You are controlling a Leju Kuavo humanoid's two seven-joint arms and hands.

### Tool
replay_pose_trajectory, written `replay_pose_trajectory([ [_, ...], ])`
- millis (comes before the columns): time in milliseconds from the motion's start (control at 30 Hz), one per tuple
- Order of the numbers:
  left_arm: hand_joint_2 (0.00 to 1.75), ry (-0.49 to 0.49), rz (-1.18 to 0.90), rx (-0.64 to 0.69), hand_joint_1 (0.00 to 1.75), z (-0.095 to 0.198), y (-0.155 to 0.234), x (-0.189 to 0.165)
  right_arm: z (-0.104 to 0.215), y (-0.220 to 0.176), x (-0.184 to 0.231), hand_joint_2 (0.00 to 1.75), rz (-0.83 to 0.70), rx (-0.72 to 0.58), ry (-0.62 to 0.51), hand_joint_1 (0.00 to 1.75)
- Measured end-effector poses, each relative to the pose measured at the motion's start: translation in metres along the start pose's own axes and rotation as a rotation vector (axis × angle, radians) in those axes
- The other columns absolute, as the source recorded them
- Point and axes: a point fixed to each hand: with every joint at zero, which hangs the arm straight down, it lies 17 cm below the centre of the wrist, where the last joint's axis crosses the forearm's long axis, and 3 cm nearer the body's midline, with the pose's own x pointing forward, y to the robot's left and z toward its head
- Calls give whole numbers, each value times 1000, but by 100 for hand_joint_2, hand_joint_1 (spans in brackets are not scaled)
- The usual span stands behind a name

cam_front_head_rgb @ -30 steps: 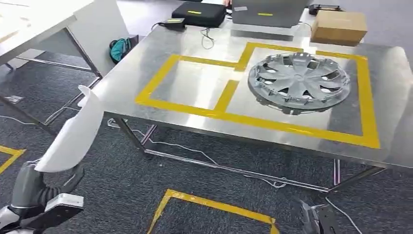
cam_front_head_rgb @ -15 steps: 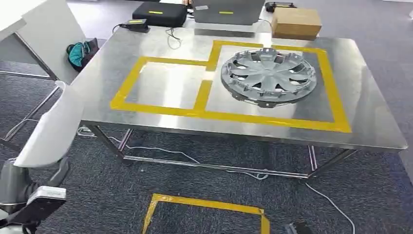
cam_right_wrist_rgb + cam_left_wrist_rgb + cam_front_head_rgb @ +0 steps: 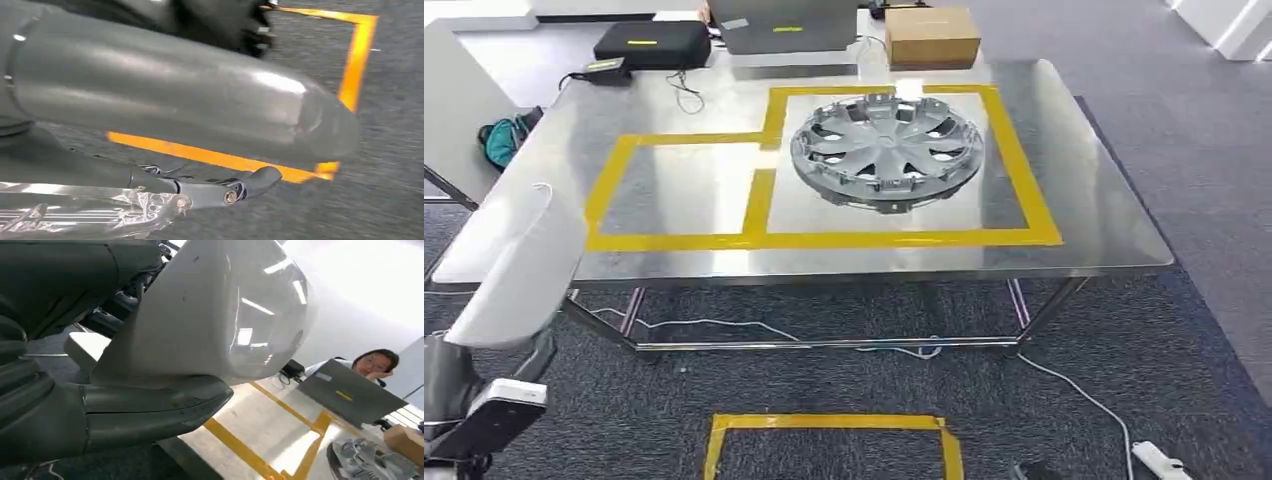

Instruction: Take the parts from the cabinet and place them on the table.

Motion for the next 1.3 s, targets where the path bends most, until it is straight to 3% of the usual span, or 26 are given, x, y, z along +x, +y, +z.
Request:
replay_pose_trajectory([
  [1300,175,23,4,-37,175,-12,-17,-4,8,-6,-18,0,96,6,52,0],
])
